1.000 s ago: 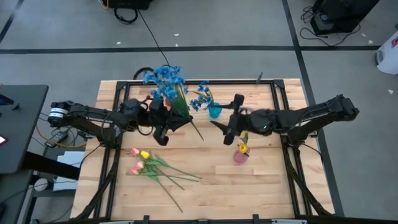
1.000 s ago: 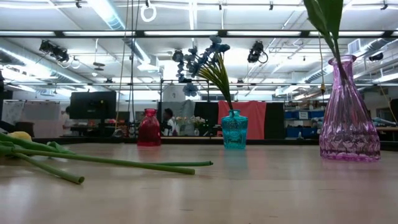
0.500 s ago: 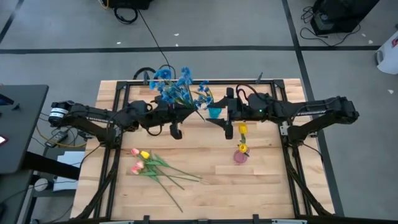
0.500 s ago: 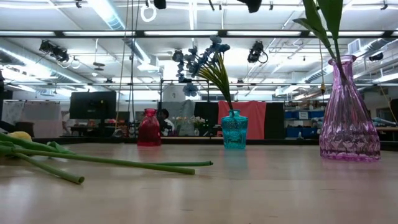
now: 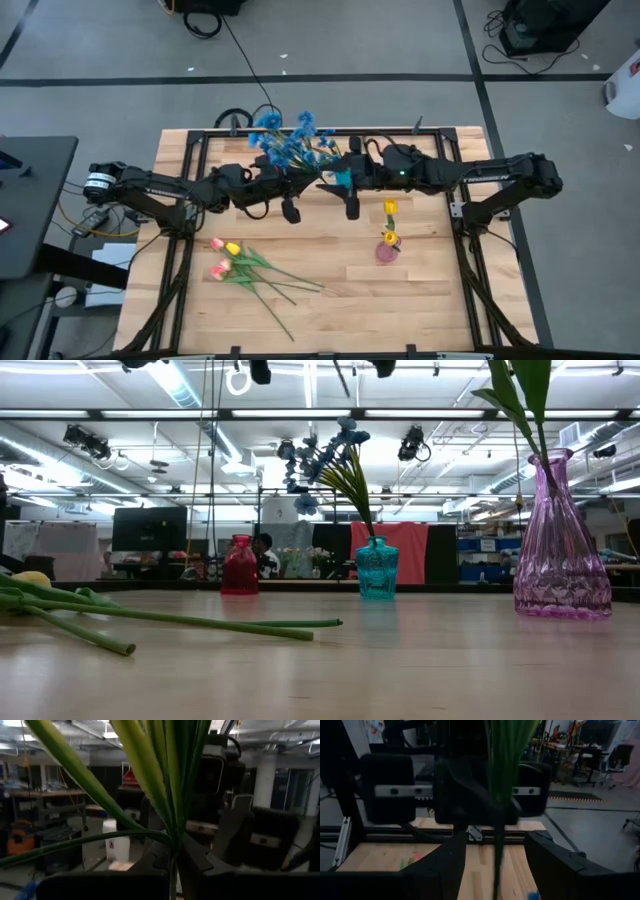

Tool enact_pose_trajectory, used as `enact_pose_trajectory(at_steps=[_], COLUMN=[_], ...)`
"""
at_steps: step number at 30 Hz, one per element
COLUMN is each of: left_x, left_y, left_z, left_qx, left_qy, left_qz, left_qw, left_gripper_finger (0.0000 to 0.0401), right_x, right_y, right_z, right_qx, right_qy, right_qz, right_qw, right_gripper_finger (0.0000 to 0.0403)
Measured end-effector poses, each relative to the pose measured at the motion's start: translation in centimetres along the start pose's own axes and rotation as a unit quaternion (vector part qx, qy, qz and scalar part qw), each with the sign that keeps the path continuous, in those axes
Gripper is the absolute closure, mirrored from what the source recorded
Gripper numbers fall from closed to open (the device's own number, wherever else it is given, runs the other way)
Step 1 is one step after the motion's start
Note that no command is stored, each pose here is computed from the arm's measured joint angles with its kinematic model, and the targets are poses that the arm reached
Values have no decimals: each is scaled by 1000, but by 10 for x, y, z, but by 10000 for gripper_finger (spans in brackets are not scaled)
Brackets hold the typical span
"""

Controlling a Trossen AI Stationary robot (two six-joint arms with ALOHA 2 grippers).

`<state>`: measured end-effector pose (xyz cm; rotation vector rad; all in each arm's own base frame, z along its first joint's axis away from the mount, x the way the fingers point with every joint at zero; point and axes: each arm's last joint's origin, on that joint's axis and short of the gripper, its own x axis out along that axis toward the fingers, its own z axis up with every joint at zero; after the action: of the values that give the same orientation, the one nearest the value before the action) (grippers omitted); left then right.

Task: Sort flowers into vase by color
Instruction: Put the blue flower into the blue flower vase

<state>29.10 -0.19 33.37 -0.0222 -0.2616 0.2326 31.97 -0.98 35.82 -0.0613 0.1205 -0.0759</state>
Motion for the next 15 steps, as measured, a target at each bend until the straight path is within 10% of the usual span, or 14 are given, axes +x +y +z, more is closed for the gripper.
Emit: enact_pose_trajectory(at_steps=[15], left_x=[6], left_y=[-2], left_z=[7], left_qx=[18], left_qy=[22], left_qz=[-5], left_qw=[1000], left_gripper_finger=[381], right_x=[13], right_y=[-4], right_z=[1], right_qx=[-10], right_qy=[62], right_qz=[-9], right_qw=[998], right_gripper_finger=[285])
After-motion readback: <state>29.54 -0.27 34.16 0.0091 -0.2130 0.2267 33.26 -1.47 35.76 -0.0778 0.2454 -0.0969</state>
